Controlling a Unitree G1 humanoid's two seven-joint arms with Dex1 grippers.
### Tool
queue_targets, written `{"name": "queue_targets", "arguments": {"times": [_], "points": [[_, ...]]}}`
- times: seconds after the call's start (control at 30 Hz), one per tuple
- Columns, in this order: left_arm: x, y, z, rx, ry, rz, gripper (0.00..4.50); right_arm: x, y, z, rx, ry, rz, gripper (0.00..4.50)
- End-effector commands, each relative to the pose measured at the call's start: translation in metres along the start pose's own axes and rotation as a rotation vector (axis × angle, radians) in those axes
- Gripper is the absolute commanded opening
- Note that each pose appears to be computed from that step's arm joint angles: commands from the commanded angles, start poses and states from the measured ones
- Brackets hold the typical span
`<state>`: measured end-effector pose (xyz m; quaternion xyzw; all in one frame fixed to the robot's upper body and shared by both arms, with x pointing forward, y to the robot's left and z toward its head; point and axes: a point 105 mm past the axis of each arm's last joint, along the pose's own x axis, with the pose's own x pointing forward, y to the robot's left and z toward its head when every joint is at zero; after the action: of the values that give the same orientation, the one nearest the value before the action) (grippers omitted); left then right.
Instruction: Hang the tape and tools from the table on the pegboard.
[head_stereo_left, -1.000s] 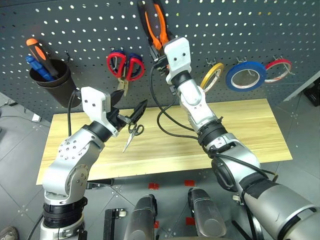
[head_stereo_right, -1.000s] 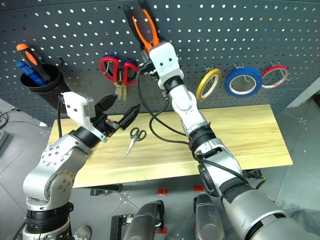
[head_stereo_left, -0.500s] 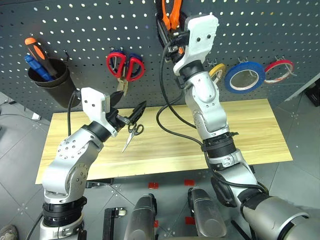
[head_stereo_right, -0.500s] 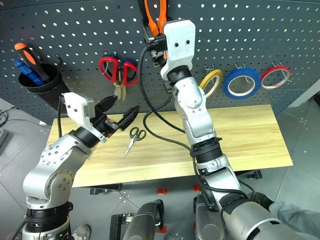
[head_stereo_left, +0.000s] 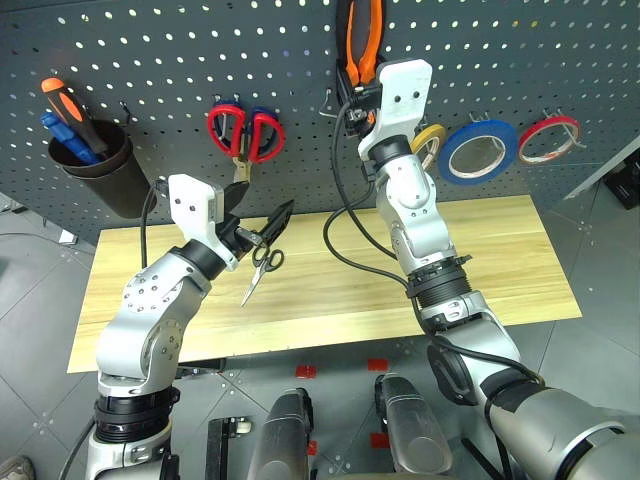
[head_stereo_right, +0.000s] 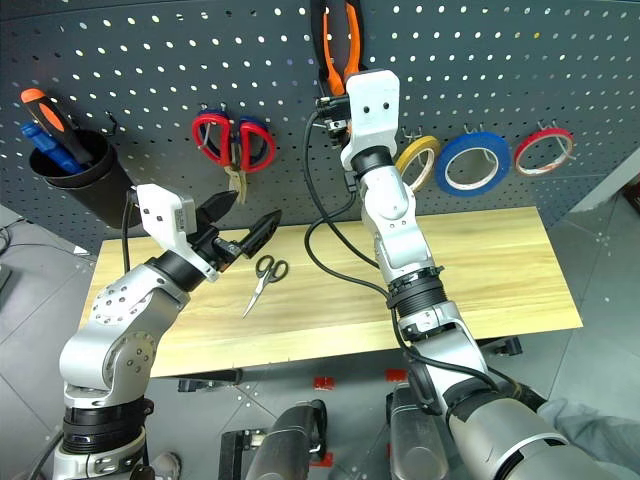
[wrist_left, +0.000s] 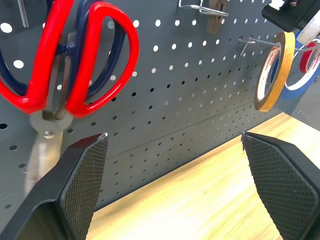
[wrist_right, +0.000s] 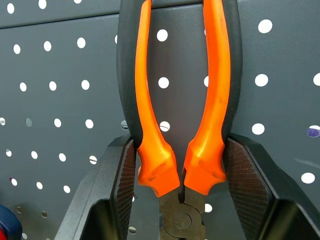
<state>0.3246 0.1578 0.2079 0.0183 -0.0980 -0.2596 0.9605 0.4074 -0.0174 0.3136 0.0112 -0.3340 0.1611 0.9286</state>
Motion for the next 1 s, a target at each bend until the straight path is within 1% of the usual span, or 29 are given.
{"name": "queue_targets", "arguments": {"times": [0.03,0.1,0.2,0.33,0.57,0.77,1.0], "points": [[-0.001,-0.001,0.01,0.029,-0.041,-0.006,4.5,0.011,-0.001,0.065,-0.075,-0.218,-0.006,2.3],[-0.001,0.0,0.009,0.032,-0.04,-0.004,4.5,0.009,0.004,0.081,-0.139,-0.274,0.009,2.3],[0.0,-0.001,0.008,0.031,-0.04,-0.005,4.5,0.004,0.017,0.09,-0.166,-0.304,0.042,2.3],[0.002,-0.002,0.008,0.032,-0.042,-0.01,4.5,0.003,0.024,0.077,-0.088,-0.239,0.048,2.3],[0.004,0.002,0.008,0.04,-0.042,-0.006,4.5,0.007,0.034,0.064,-0.047,-0.179,0.067,2.3],[0.005,0.003,0.007,0.04,-0.033,-0.003,4.5,0.007,0.041,0.047,-0.048,-0.14,0.078,2.3],[0.006,0.003,0.005,0.037,-0.033,-0.005,4.5,0.003,0.039,0.029,-0.056,-0.092,0.079,2.3]]}}
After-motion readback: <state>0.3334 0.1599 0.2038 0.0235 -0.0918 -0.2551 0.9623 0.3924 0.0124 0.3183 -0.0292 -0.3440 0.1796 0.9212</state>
